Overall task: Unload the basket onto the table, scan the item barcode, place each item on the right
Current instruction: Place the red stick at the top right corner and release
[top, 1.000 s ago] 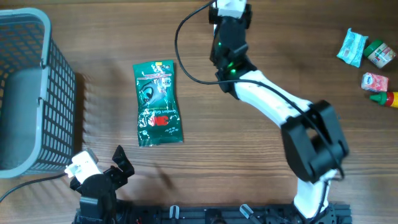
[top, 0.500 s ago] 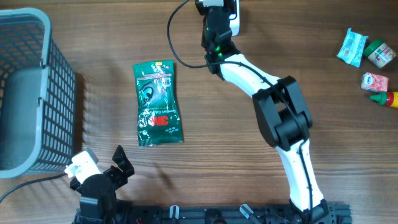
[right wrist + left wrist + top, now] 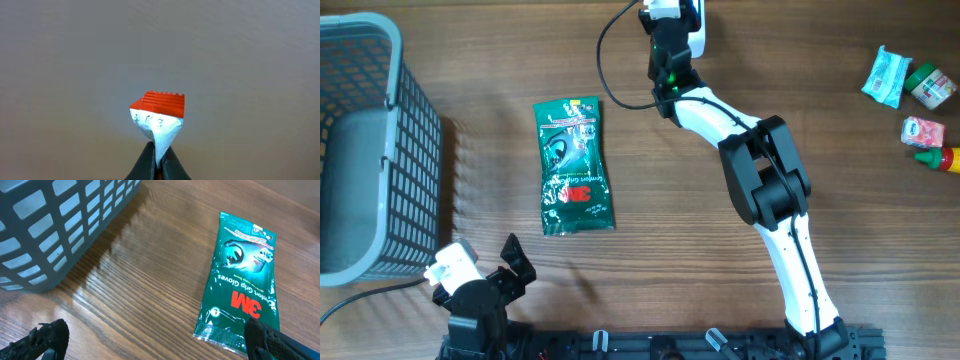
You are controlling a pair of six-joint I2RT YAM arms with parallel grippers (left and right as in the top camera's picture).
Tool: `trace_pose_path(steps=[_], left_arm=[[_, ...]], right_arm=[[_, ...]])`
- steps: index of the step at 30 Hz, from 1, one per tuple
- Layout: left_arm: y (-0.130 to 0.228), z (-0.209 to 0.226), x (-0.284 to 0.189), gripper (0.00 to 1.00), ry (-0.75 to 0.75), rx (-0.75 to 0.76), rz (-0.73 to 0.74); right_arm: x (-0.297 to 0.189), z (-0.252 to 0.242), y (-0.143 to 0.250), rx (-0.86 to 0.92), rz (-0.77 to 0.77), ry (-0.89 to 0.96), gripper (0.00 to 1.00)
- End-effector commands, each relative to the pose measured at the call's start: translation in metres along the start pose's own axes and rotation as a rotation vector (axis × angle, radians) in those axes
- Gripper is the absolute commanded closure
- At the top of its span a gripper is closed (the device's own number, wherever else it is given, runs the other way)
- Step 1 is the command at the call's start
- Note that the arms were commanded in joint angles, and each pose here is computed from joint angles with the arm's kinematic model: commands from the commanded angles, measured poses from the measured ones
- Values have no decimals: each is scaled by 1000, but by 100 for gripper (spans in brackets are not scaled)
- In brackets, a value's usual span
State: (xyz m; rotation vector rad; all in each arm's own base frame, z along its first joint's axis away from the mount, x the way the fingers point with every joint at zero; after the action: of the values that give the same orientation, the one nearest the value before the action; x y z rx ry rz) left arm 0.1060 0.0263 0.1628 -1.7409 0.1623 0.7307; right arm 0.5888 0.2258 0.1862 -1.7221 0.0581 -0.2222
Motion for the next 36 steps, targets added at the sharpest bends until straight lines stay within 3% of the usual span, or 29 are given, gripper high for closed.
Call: trace_pose_path(steps=[1, 6, 10, 14, 18, 27, 28, 29, 31, 32, 33, 36], left_arm=[[0, 2, 0, 0, -14, -15, -10], [0, 2, 0, 0, -14, -15, -10], [0, 2, 0, 0, -14, -15, -10], [0, 2, 0, 0, -14, -15, -10], [0, 2, 0, 0, -14, -15, -10], [0, 2, 0, 0, -14, -15, -10], [0, 2, 0, 0, -14, -15, -10], [0, 2, 0, 0, -14, -15, -10], [0, 2, 0, 0, -14, -15, -10], [0, 2, 0, 0, -14, -15, -10], [0, 2, 0, 0, -14, -15, -10], [0, 2, 0, 0, -14, -15, -10]], right_arm=[[4, -44, -27, -26, 37, 271, 96], [1, -104, -27, -177, 180, 610, 96], [5, -163, 3, -301, 331, 805, 96], [10, -224, 62, -423, 529, 845, 96], [-8, -299, 113, -411, 699, 955, 96], [-38, -380, 157, -336, 932, 1008, 93], [-39, -382, 160, -322, 951, 993, 85], [-40, -382, 161, -295, 962, 980, 69], [-39, -376, 158, -211, 985, 925, 36], [-38, -370, 153, -157, 998, 877, 10], [-36, -363, 145, -94, 1000, 834, 0], [-31, -340, 102, 103, 961, 720, 0]])
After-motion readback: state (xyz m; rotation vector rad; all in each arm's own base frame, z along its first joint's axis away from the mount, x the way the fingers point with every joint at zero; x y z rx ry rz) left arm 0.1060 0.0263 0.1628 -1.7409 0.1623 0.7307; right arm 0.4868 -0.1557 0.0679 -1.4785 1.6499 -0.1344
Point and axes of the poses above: each gripper's point midway between its finger pads, its own x axis out along the fingers, its own z axis along the line the jaws close on, y = z × x, the point moved 6 cm from there along -x, back along the fingers, and after that the axes turned 7 degrees about x, right-handed, at the moved point
